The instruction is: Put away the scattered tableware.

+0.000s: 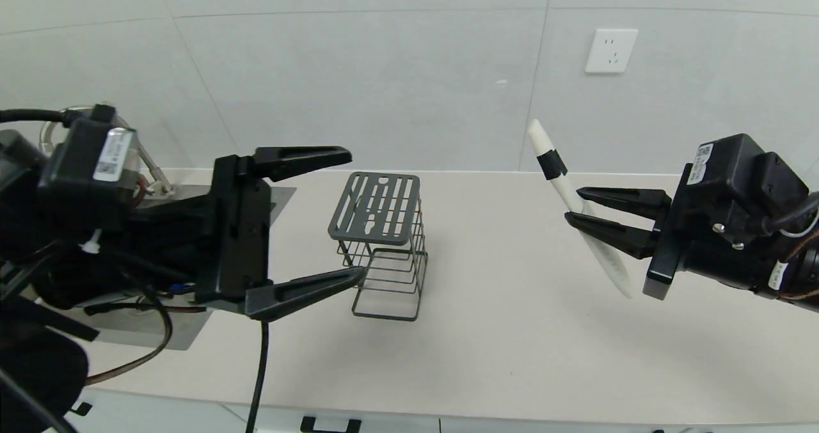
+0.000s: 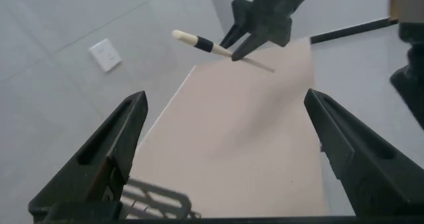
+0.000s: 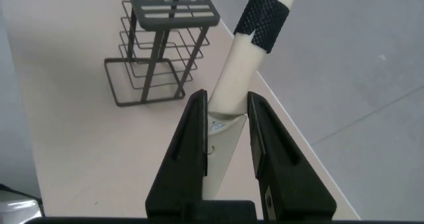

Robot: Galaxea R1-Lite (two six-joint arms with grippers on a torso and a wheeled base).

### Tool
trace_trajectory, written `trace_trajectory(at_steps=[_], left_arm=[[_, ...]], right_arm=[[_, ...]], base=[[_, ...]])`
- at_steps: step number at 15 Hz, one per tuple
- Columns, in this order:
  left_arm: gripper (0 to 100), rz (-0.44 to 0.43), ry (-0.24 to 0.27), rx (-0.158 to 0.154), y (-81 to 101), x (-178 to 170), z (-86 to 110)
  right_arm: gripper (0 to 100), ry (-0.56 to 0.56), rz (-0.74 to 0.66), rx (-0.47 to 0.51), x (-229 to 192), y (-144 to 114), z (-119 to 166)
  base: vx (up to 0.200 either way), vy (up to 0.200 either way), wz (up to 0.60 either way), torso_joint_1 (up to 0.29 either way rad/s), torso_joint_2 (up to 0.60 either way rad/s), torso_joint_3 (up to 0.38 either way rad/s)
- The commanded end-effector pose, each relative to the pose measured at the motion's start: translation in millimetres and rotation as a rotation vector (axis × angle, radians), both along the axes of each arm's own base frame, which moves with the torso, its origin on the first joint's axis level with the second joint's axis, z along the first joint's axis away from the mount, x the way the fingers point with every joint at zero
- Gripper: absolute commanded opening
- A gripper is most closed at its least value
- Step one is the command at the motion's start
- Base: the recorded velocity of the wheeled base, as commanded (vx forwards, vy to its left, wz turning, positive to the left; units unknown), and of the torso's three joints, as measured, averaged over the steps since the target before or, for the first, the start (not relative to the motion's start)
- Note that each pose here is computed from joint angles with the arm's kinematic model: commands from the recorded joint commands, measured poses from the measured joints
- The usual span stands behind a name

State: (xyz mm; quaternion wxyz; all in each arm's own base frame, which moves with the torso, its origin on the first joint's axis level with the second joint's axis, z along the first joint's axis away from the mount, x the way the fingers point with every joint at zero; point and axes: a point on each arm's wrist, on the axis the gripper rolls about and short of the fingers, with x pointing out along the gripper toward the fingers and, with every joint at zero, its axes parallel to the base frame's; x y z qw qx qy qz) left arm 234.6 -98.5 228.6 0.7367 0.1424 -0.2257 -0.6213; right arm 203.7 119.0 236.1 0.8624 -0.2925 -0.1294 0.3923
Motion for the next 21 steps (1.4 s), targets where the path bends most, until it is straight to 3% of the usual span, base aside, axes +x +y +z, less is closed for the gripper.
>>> trace_trajectory(at_steps=[1,2,3,4,5,11,13,17,21], left_arm=[[100,-0.069,0.068,0.009,-24.9,23,-16.7],[100,-0.125,0.090,-0.009,-45.0,34,-21.1],[100,-0.143,0.102,-0.029,-56.3,41,-24.6],[100,-0.143,0.104,-0.068,-68.4,50,-28.4],[100,-0.143,0.137,-0.090,-79.3,54,-32.1],[100,-0.288,0.203,-0.134,-136.3,48,-24.7],[100,-0.309,0.208,-0.141,-144.8,50,-23.7],[100,-0.300,0.217,-0.201,-159.7,47,-14.2],[100,-0.309,0.216,-0.203,-161.9,44,-12.7]], right_arm=[[0,-0.008,0.006,0.006,-3,-1,2],[0,-0.027,0.044,0.016,-6,-2,6],[0,-0.041,0.055,0.024,-7,-2,9],[0,-0.048,0.070,0.029,-10,-4,10],[0,-0.057,0.083,0.033,-14,-5,12],[0,-0.078,0.211,0.036,-29,-14,12],[0,-0.104,0.250,0.044,-34,-16,16],[0,-0.092,0.256,0.037,-36,-17,11],[0,-0.100,0.292,0.033,-36,-16,10]], base=[[0.000,0.000,0.00,0.000,0.00,0.000],[0.000,0.000,0.00,0.000,0.00,0.000],[0.000,0.000,0.00,0.000,0.00,0.000],[0.000,0.000,0.00,0.000,0.00,0.000],[0.000,0.000,0.00,0.000,0.00,0.000],[0.000,0.000,0.00,0.000,0.00,0.000],[0.000,0.000,0.00,0.000,0.00,0.000],[0.000,0.000,0.00,0.000,0.00,0.000],[0.000,0.000,0.00,0.000,0.00,0.000]])
